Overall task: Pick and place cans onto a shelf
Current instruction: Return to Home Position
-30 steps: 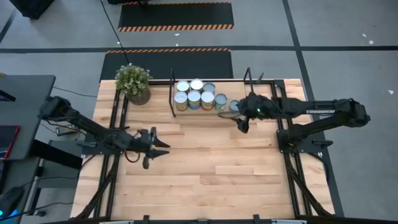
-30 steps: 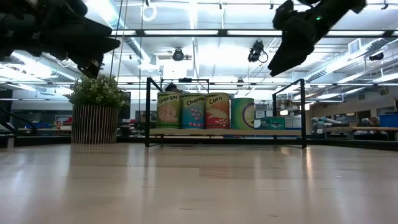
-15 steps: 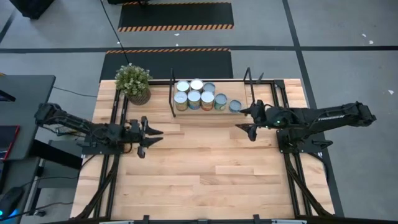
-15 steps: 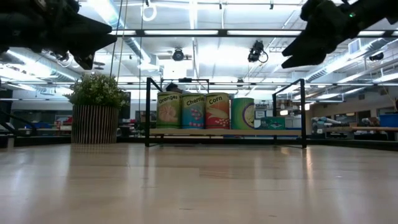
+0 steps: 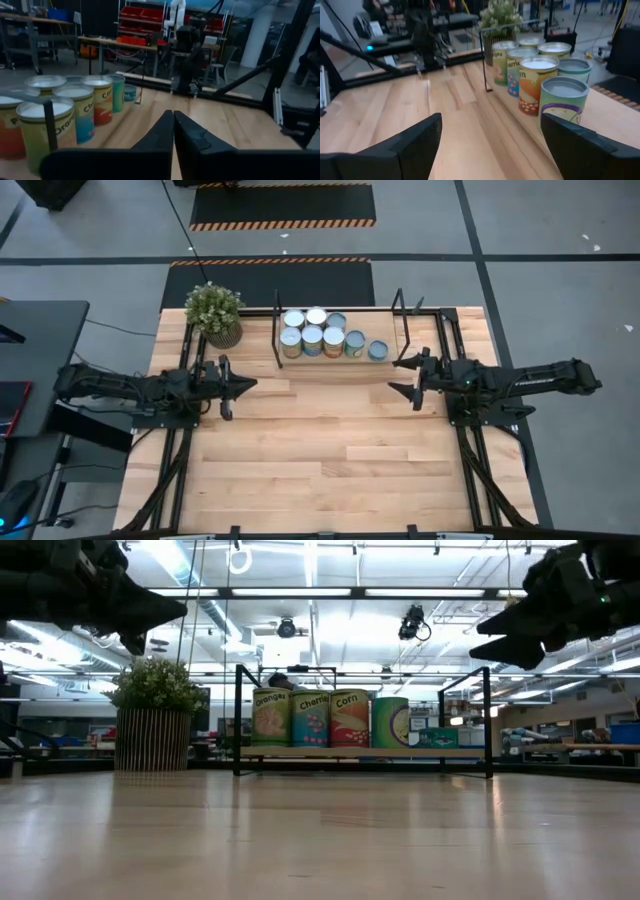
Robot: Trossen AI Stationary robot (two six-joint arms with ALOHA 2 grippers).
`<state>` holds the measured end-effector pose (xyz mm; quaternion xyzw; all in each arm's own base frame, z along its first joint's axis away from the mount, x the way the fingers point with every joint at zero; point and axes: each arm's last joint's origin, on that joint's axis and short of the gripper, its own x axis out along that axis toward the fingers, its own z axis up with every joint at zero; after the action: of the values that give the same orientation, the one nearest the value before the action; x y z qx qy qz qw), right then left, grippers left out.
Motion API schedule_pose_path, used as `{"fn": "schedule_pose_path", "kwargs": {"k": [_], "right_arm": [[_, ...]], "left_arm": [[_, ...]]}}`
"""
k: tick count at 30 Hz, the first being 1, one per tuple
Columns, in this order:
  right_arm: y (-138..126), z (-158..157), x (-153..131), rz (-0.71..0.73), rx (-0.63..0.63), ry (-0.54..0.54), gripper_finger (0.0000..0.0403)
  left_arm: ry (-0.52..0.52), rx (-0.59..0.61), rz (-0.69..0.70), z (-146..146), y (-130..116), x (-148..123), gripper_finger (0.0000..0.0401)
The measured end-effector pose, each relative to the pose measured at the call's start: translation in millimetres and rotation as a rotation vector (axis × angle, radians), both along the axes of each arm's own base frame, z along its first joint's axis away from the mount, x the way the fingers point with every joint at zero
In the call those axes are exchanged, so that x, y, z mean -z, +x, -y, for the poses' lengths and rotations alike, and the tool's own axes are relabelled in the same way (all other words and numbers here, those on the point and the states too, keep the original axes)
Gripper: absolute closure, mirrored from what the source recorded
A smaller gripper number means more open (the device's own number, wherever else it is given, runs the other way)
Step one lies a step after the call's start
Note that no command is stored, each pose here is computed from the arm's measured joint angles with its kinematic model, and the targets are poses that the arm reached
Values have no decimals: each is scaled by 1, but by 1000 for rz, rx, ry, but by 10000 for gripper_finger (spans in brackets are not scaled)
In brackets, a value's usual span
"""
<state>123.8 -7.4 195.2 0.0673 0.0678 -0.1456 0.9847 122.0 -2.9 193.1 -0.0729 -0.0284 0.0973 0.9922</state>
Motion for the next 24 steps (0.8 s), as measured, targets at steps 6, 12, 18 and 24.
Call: {"fn": "schedule_pose_path", "kwargs": {"k": [6,12,18,24], "right_arm": [[-11,2,15,64,3,-16,56],[-18,2,23,134,-22,-36,56],[-27,2,25,148,-23,-36,56],[-28,2,22,192,-25,-22,56]], "left_arm": [[5,14,-52,0,1,5,396],[76,-25,-67,-1,-2,5,392],[199,-88,21,-4,-15,-7,397],[261,-127,47,-6,-29,-9,397]]}}
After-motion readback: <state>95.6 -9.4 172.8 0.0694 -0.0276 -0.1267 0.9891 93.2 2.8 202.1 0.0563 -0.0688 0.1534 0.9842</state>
